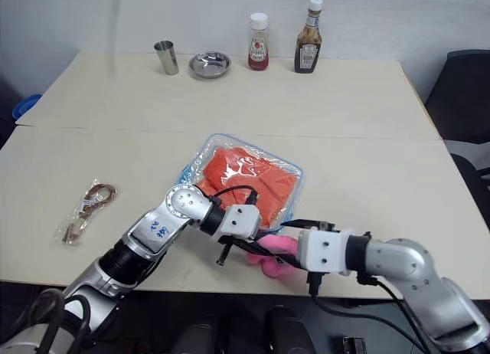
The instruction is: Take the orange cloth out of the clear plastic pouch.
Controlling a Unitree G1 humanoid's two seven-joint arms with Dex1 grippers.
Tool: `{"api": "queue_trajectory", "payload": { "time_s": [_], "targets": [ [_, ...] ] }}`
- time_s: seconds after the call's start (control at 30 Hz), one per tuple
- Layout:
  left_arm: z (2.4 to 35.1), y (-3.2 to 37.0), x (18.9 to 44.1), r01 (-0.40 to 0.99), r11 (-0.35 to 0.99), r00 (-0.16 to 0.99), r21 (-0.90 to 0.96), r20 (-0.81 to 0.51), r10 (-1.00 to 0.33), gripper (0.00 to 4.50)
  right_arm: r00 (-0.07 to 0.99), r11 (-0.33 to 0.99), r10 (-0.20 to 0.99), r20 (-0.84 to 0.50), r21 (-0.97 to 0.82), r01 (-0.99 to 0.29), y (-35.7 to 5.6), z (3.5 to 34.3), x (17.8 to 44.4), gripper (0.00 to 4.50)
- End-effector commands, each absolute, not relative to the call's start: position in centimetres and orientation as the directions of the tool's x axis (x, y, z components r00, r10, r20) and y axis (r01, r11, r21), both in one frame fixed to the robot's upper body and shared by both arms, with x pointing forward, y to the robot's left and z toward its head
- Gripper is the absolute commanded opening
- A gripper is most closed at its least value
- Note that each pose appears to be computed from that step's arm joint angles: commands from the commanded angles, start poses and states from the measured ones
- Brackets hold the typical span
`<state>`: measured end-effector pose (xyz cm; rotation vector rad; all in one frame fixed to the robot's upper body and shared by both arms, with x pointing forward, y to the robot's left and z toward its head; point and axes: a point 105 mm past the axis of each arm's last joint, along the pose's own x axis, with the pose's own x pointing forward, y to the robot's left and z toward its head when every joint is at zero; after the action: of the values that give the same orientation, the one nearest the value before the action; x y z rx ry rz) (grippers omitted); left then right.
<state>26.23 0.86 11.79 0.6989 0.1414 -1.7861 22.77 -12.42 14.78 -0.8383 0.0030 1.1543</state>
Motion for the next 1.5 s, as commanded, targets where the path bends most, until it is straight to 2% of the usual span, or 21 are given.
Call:
{"api": "queue_trajectory", "payload": {
  "time_s": [0.03,0.2,0.4,0.63,0.73,0.9,1.07,1.23,1.33,1.5],
  "targets": [
    [12.3,1.4,26.4,0.890,-0.349,-0.152,0.293,-0.531,-0.834,0.09,0.462,0.098,0.796,-0.391,-0.670,-0.736,-13.4,18.3,24.0,2.80],
    [12.4,1.9,26.3,0.879,-0.365,-0.158,0.307,-0.534,-0.831,0.09,0.444,-0.084,0.765,-0.466,-0.756,-0.649,-13.5,17.4,26.6,2.80],
    [12.6,2.0,26.2,0.880,-0.356,-0.151,0.314,-0.525,-0.838,0.09,0.373,-0.205,0.783,-0.498,-0.773,-0.601,-11.5,14.8,28.1,2.80],
    [12.8,2.1,26.2,0.884,-0.345,-0.143,0.316,-0.519,-0.843,0.09,0.302,-0.247,0.812,-0.499,-0.763,-0.597,-10.0,13.5,27.9,2.80],
    [12.8,2.0,26.2,0.885,-0.337,-0.134,0.321,-0.517,-0.845,0.09,0.290,-0.219,0.832,-0.474,-0.760,-0.612,-9.4,13.8,27.9,2.80],
    [12.9,2.1,26.1,0.890,-0.328,-0.132,0.316,-0.510,-0.850,0.09,0.254,-0.251,0.828,-0.499,-0.736,-0.628,-10.1,13.8,27.4,2.80],
    [12.6,2.3,25.7,0.891,-0.332,-0.137,0.311,-0.512,-0.848,0.09,0.205,-0.213,0.866,-0.456,-0.706,-0.675,-9.1,13.9,26.8,2.80],
    [12.6,2.1,25.6,0.889,-0.335,-0.140,0.312,-0.511,-0.848,0.09,0.214,-0.185,0.874,-0.436,-0.706,-0.683,-7.9,13.7,27.5,2.80],
    [12.7,2.1,25.6,0.888,-0.334,-0.138,0.315,-0.511,-0.848,0.09,0.223,-0.184,0.869,-0.441,-0.708,-0.682,-7.6,13.4,27.8,2.18],
    [12.7,2.5,26.0,0.896,-0.315,-0.120,0.313,-0.513,-0.850,0.09,0.219,-0.183,0.872,-0.438,-0.707,-0.683,-7.9,13.9,27.7,0.52]
  ]
}}
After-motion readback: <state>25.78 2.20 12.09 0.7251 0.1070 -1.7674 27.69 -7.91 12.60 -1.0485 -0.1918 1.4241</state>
